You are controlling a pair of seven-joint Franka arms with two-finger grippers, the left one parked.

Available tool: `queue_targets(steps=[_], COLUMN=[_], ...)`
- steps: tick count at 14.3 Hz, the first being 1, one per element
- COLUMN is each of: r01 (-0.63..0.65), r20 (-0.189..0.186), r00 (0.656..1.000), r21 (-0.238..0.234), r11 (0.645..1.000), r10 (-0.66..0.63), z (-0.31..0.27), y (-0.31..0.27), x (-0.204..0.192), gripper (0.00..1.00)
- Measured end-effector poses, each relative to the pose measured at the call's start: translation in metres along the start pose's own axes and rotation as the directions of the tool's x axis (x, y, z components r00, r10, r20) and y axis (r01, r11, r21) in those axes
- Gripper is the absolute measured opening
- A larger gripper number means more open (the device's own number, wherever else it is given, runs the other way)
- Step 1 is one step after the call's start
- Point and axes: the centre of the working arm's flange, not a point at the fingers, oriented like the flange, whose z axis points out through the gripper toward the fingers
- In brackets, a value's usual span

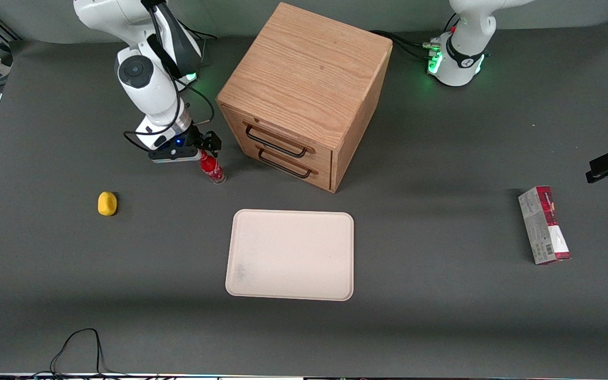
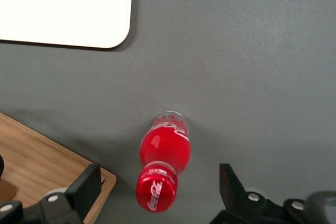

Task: Place coke bottle on tray
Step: 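Lower the right gripper over the bottle and close on its body, then lift the bottle and carry it toward the cream tray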

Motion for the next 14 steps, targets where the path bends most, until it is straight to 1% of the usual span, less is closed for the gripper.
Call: queue_targets(steps=[2, 5, 8, 9, 10, 11, 14], r01=[0.000, -0.001, -0.001, -0.001, -0.001, -0.001, -0.006], r20=[-0.003, 0.002, 0.006, 0.006, 0.005, 0.004, 0.012], r00=[1.000, 1.000, 1.000, 1.000, 1.000, 1.000, 1.000], r21=[0.004, 0.004, 0.003, 0.003, 0.004, 0.004, 0.001], r11=[1.000, 1.000, 1.000, 1.000, 1.000, 1.000, 1.000], r10=[0.000, 0.001, 0.001, 0.001, 0.001, 0.001, 0.006], z=[0.010, 0.021, 0.023, 0.023, 0.022, 0.021, 0.015], y=[0.001, 0.002, 0.002, 0.002, 0.002, 0.002, 0.001], x=[-0.001, -0.003, -0.004, -0.004, -0.003, -0.003, 0.004], gripper=[1.00, 0.97, 0.66, 0.52, 0.43, 0.38, 0.38])
